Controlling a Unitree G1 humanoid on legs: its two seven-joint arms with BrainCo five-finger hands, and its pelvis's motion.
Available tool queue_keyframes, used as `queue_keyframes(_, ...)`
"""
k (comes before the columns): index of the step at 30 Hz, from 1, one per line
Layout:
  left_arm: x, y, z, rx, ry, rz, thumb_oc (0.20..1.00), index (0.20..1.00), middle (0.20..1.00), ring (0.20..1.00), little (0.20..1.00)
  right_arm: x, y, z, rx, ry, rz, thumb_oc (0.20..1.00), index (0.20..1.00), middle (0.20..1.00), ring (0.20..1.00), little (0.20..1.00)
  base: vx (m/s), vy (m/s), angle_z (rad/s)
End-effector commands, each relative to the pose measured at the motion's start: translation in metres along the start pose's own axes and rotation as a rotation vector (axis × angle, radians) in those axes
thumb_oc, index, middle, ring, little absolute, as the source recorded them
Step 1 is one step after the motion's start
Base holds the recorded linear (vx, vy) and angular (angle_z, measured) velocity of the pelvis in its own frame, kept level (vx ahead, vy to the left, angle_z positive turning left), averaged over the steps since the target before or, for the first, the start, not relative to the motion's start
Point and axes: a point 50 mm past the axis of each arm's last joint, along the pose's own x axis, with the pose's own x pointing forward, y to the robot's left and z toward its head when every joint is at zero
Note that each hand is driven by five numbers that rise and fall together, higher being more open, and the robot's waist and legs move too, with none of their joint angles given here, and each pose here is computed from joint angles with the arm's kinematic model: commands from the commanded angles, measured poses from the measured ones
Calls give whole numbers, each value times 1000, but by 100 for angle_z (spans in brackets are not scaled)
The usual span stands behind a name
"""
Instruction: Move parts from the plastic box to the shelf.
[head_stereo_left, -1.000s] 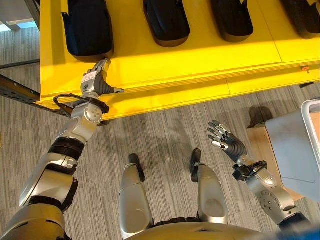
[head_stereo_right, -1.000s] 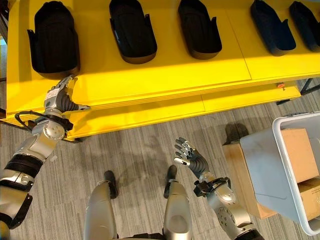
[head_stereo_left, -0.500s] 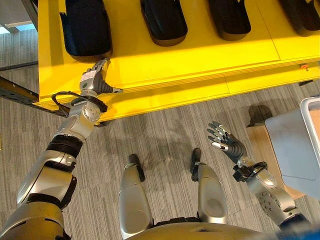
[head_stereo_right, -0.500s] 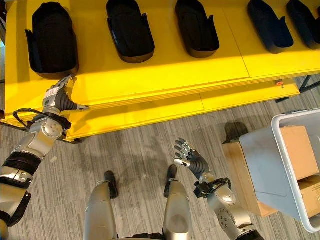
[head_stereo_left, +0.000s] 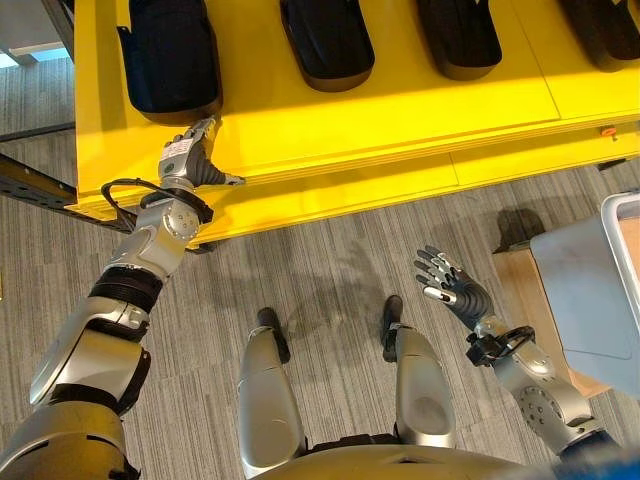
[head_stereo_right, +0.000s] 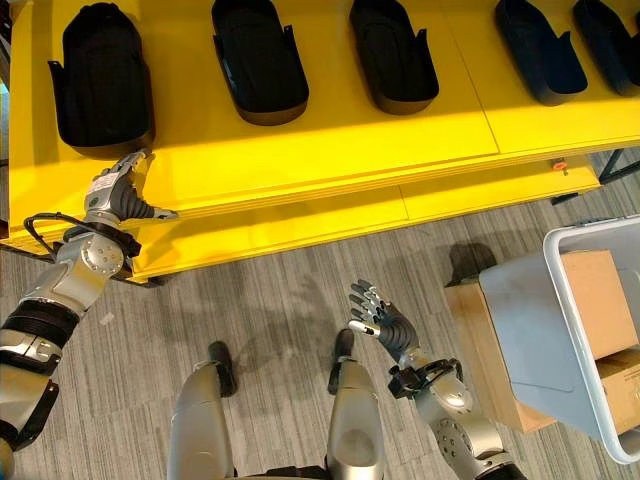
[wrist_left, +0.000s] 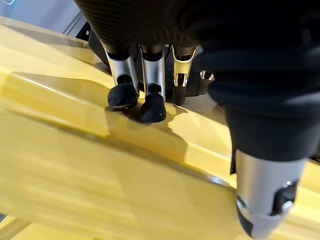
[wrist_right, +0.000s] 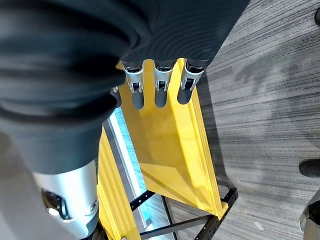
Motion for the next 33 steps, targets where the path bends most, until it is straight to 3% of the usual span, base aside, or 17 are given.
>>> queue_keyframes(1, 10, 25, -11, 44, 43, 63, 1000, 1000, 1000, 1000, 1000, -11, -1, 13, -45, -40, 26, 1000, 1000, 1000, 1000, 1000, 0, 0, 0)
queue_keyframes(33, 26, 64, -9, 99, 39, 129, 1000, 1000, 1000, 1000, 1000, -19, -4, 6, -39, 2, 27, 1000, 1000, 1000, 1000, 1000, 0, 0, 0)
